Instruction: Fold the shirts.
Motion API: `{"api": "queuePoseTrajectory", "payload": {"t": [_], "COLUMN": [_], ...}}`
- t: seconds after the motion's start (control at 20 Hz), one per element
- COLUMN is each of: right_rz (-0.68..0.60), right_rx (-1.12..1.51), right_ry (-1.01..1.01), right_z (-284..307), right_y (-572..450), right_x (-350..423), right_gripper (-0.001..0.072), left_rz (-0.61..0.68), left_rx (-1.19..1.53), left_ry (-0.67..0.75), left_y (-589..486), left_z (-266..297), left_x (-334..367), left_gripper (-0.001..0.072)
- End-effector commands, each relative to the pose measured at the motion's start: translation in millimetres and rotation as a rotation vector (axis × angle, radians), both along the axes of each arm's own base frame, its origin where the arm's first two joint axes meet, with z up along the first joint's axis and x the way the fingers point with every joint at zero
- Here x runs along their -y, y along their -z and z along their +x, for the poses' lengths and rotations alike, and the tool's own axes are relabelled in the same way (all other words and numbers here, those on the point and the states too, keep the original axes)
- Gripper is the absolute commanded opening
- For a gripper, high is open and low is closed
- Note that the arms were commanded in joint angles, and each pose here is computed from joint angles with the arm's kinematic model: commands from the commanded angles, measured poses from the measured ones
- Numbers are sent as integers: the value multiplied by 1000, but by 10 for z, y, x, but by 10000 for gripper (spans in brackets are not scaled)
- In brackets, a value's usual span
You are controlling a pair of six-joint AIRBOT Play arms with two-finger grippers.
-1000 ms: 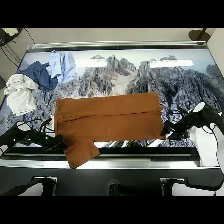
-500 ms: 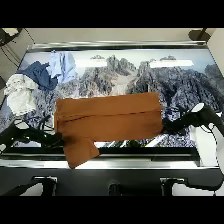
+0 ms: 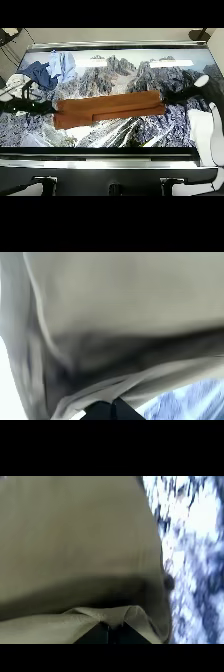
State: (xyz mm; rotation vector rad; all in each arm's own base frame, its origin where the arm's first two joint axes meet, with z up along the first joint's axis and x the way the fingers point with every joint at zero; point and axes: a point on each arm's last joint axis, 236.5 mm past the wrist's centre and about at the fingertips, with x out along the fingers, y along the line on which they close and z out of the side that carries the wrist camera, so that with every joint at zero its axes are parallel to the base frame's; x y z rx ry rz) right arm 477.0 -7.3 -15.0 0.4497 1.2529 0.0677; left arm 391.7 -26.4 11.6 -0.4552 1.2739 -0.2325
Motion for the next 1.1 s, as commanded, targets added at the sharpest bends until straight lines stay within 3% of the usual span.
{"api": "queuePoseTrajectory", "payload": {"t": [0.0,0.3,0.4,0.5,0.55,0.65,0.75,0.9,1.05], "right_rz": [-48,-3,3,9,4,45,183,391,439], "right_rx": [41,-36,-34,-25,-17,-22,-22,-48,-145], "right_ry": [1,16,20,16,12,68,124,87,53], "right_z": [474,570,573,548,533,494,499,478,346], "right_y": [117,668,654,531,469,387,331,398,698], "right_x": [-75,-218,-213,-169,-90,142,203,-43,-220], "right_gripper": [41,51,110,368,480,562,633,678,687], "left_rz": [-12,-42,-48,-52,-60,-75,-71,-53,-62], "left_rx": [-20,-158,-175,-178,-193,-226,-205,-138,-68], "left_ry": [-36,28,29,26,35,63,69,73,85], "left_y": [104,736,798,741,682,536,358,75,-246], "left_z": [490,685,669,655,617,523,503,516,511], "left_x": [-127,33,44,-10,-40,-80,-106,-84,20], "left_gripper": [23,30,81,325,341,340,339,339,339]}}
